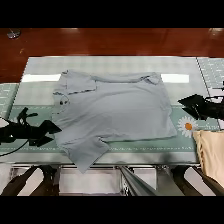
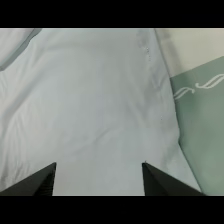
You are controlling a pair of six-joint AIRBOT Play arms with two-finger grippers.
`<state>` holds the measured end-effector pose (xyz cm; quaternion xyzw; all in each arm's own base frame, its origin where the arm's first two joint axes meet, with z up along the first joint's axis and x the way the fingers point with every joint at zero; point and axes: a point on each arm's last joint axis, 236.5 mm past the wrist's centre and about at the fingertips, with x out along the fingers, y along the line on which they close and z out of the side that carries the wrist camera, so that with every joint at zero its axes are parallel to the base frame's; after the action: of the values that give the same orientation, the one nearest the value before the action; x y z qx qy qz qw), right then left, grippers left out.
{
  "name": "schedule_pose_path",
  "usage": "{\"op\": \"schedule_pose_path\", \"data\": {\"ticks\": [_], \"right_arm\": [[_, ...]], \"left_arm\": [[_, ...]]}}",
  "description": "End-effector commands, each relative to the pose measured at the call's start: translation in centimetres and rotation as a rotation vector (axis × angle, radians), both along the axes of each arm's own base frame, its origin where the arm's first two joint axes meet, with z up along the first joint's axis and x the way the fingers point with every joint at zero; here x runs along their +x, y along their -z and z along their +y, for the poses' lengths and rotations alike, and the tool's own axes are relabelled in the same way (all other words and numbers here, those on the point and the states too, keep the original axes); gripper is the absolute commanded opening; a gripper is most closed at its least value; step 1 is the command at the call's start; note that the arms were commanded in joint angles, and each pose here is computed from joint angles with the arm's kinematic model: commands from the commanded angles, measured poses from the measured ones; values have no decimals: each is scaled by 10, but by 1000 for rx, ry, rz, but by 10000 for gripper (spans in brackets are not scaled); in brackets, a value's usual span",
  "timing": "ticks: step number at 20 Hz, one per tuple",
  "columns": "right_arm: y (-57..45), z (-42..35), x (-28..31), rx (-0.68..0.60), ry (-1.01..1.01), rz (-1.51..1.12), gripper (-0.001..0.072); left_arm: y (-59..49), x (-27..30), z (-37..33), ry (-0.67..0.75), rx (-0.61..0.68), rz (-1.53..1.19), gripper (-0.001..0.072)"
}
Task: Fold the shirts.
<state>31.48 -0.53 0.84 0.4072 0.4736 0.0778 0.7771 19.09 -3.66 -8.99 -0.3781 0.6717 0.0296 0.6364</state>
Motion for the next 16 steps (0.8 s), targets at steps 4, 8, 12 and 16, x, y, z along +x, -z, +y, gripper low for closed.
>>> {"op": "schedule_pose_path", "data": {"ticks": [4, 8, 12, 16], "right_arm": [[3, 4, -7, 2, -23, 15, 619], [11, -1, -12, -26, -17, 53, 619], [14, -37, -12, 2, 170, 102, 619], [57, -74, -78, -127, 212, 379, 619]], "left_arm": [[18, -27, -20, 13, -36, 72, 698], [17, -23, -24, 22, -48, 48, 697], [21, -16, -29, 73, -30, -8, 58], [11, 3, -42, 62, -84, -98, 21]]}}
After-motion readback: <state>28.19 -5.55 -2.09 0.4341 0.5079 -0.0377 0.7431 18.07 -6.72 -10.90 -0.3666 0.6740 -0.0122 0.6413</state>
